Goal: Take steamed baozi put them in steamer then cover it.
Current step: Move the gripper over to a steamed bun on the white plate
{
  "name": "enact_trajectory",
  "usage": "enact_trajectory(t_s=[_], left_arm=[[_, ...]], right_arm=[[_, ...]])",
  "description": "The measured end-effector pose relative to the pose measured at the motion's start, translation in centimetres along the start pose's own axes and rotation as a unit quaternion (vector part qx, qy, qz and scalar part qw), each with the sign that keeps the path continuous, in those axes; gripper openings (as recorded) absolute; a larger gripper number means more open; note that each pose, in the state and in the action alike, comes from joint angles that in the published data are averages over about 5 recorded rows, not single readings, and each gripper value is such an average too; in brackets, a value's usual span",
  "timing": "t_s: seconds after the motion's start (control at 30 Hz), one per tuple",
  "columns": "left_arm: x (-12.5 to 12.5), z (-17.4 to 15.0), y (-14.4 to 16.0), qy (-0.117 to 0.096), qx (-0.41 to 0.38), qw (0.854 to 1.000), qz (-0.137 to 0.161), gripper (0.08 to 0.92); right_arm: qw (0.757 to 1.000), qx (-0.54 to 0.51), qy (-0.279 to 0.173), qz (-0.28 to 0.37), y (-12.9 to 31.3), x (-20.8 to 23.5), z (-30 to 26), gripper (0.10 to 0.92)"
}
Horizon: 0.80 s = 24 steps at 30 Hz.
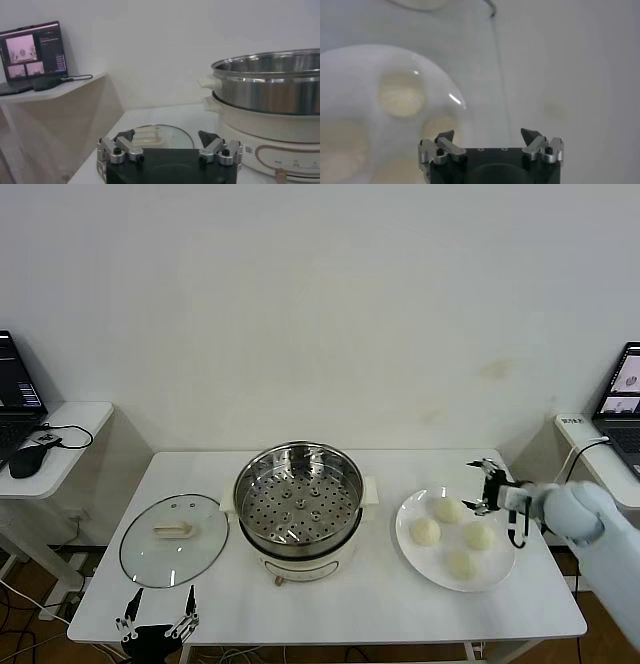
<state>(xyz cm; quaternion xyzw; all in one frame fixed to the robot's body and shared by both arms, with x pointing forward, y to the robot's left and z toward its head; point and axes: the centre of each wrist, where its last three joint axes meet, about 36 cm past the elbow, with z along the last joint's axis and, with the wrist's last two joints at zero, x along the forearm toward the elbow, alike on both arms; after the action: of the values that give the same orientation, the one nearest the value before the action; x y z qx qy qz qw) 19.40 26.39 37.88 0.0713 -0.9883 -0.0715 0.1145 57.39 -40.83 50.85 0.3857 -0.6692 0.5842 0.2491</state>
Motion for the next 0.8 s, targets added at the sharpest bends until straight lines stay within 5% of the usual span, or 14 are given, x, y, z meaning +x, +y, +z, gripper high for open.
enact_trajectory(t_s=[0.33,0.8], left_arm=[[0.0,-0.3,0.3,-0.002,-0.006,1.0,-0.003,0.823],[0.0,-0.4,0.7,-0.001,-0.012,1.0,-0.008,0.823]], right_arm=[[0.995,0.015,0.042,-0.094,-1.6,-3.3,0.0,0.823],[0.989,0.012,0.063,-0.13,-1.8,-8.2,-1.2,0.823]])
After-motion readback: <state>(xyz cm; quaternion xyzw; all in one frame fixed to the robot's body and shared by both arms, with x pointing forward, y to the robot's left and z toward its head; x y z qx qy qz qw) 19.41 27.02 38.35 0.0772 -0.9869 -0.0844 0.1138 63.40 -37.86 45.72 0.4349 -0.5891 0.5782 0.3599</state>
